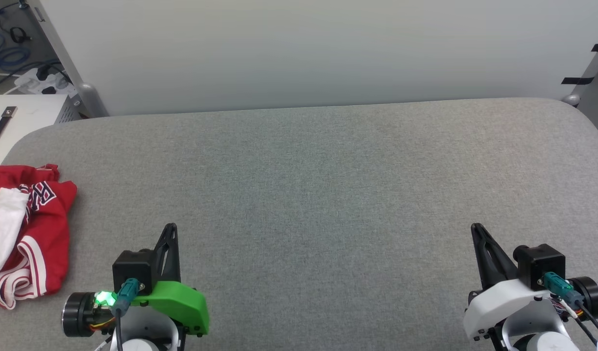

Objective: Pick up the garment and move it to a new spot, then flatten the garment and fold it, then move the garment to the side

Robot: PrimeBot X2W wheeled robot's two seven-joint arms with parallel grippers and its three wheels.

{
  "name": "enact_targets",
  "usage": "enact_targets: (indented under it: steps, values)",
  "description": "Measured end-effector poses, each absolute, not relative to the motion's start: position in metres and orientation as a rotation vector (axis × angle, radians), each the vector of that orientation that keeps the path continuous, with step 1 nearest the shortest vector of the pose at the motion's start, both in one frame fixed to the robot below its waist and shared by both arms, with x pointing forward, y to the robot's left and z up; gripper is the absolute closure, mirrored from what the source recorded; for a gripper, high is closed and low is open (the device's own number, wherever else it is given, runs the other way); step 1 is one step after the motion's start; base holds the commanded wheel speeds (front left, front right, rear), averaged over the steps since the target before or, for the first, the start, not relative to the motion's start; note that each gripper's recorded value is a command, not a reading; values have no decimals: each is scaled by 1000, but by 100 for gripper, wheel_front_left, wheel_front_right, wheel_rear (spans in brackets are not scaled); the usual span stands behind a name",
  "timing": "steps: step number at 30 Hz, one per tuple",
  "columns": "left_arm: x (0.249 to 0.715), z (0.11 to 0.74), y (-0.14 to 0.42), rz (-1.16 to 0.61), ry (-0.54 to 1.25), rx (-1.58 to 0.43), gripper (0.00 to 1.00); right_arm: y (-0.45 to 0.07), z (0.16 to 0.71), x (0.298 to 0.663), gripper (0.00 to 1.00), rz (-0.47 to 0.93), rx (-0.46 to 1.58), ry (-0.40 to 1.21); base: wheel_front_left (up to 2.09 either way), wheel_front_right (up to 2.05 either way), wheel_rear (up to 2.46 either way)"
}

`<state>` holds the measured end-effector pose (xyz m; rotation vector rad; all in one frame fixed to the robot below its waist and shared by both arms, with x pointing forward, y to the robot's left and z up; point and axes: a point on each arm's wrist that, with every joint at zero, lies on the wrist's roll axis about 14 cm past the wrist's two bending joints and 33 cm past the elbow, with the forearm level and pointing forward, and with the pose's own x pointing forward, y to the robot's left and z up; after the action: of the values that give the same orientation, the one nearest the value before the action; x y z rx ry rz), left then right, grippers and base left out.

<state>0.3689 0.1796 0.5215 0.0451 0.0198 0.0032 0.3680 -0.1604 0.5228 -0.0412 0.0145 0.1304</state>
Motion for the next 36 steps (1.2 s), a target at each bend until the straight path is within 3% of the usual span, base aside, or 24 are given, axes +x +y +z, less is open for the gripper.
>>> enact_targets:
  steps: [27,28,29,30,31,36]
  values:
    - [369,522,180,3,20,45,100,-160,523,368,100,130,-41,14,0,0,0]
    - [369,521,180,3,20,45,0,-160,523,368,0,130,-41,15,0,0,0]
    - [369,521,180,3,21,45,0,-160,523,368,0,130,-41,15,0,0,0]
    - [369,521,180,3,21,45,100,-160,523,368,100,130,-41,15,0,0,0]
    - [369,521,180,3,21,45,0,-160,523,368,0,130,-41,15,0,0,0]
    - [369,521,179,3,21,45,0,-162,523,368,0,126,-38,13,0,0,0]
